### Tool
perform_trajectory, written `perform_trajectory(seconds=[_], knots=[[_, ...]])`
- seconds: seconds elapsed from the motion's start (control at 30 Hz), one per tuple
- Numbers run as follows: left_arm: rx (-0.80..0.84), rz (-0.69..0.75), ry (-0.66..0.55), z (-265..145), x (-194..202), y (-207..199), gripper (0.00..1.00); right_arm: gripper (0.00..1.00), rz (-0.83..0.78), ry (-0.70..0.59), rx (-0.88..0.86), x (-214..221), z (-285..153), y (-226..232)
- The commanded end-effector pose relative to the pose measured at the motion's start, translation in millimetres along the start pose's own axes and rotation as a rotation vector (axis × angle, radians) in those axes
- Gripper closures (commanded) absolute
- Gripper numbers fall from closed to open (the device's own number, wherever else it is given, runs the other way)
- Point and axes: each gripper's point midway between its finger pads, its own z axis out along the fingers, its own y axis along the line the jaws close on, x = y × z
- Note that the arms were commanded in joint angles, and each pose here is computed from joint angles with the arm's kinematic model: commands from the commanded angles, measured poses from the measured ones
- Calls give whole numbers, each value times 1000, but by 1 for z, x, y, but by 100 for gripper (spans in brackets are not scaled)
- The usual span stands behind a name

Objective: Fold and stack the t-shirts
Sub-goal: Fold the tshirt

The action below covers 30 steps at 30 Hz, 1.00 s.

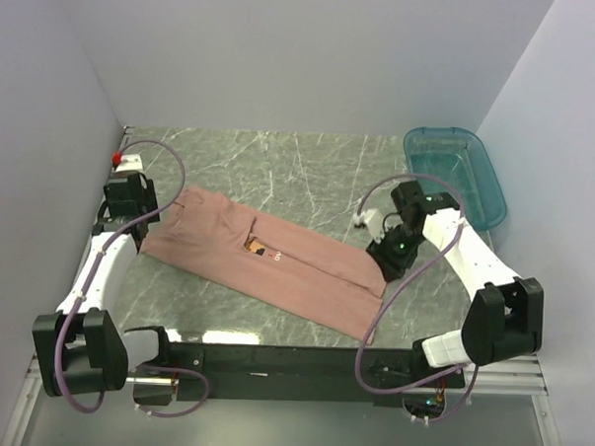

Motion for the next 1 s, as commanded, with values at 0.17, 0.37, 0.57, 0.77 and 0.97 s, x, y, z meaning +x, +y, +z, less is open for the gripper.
perform_trajectory(seconds=[0.17, 0.37, 0.57, 0.77, 0.97], knots=[[121, -97, -32, 3, -34, -25, 41, 51, 117, -99, 178, -60, 16, -83], [174, -122, -97, -11, -33, -30, 39, 51, 124, -37, 163, -59, 39, -99], [181, -128, -121, -19, -22, -30, 37, 51, 134, 27, 124, -51, 58, -100], [184, -125, -139, -23, -24, -30, 37, 51, 138, 73, 161, -41, 70, -111], [188, -121, -135, -26, -22, -33, 37, 72, 142, 74, 109, -47, 77, -110]])
